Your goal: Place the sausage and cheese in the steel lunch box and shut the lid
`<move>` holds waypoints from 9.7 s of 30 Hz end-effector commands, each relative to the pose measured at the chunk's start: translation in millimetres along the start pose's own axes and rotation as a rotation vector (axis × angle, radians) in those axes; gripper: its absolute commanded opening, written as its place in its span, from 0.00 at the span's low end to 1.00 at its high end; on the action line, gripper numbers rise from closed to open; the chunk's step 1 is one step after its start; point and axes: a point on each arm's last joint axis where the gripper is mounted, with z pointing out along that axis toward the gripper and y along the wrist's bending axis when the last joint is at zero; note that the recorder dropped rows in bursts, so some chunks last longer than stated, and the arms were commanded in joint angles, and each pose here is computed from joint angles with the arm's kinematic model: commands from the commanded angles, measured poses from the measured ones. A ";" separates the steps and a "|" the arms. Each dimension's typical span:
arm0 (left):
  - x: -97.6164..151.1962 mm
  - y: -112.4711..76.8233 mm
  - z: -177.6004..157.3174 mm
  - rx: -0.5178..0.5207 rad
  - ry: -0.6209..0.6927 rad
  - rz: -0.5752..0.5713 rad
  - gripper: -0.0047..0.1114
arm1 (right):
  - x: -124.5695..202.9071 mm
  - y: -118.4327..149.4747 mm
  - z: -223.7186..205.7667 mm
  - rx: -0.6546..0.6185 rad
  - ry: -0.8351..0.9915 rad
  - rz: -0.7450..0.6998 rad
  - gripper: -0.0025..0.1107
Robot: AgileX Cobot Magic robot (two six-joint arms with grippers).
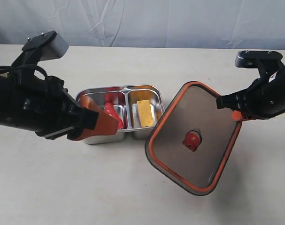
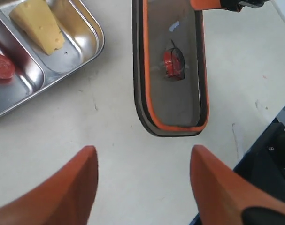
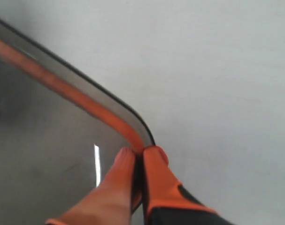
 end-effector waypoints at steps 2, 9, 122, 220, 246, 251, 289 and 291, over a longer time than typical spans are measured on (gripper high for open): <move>0.4 -1.9 -0.9 0.017 -0.015 -0.006 0.52 | -4.1 12.7 -9.7 -0.140 -0.067 -0.050 0.01; -2.2 -1.3 -0.9 0.011 -0.043 0.002 0.52 | -5.6 26.2 -13.0 -0.290 -0.095 -0.089 0.01; -55.7 54.0 76.1 -0.535 0.134 1.448 0.04 | -4.8 19.4 -101.0 -0.364 -0.382 -0.002 0.41; -2.9 68.6 72.4 -0.453 0.275 1.180 0.57 | 6.0 17.1 -96.4 -0.334 -0.251 0.012 0.40; 17.9 44.8 53.2 -0.253 0.358 0.693 0.04 | 6.9 15.8 -93.5 -0.320 -0.230 0.000 0.35; 20.8 55.5 81.3 -0.222 0.477 0.567 0.04 | 6.5 15.6 -93.5 -0.318 -0.234 0.000 0.35; -11.3 79.7 117.8 -0.404 0.377 0.610 0.04 | 6.0 14.7 -93.4 -0.307 -0.240 -0.004 0.35; -13.5 78.9 117.7 -0.405 0.372 0.611 0.04 | 6.1 14.6 -93.3 -0.305 -0.240 -0.006 0.35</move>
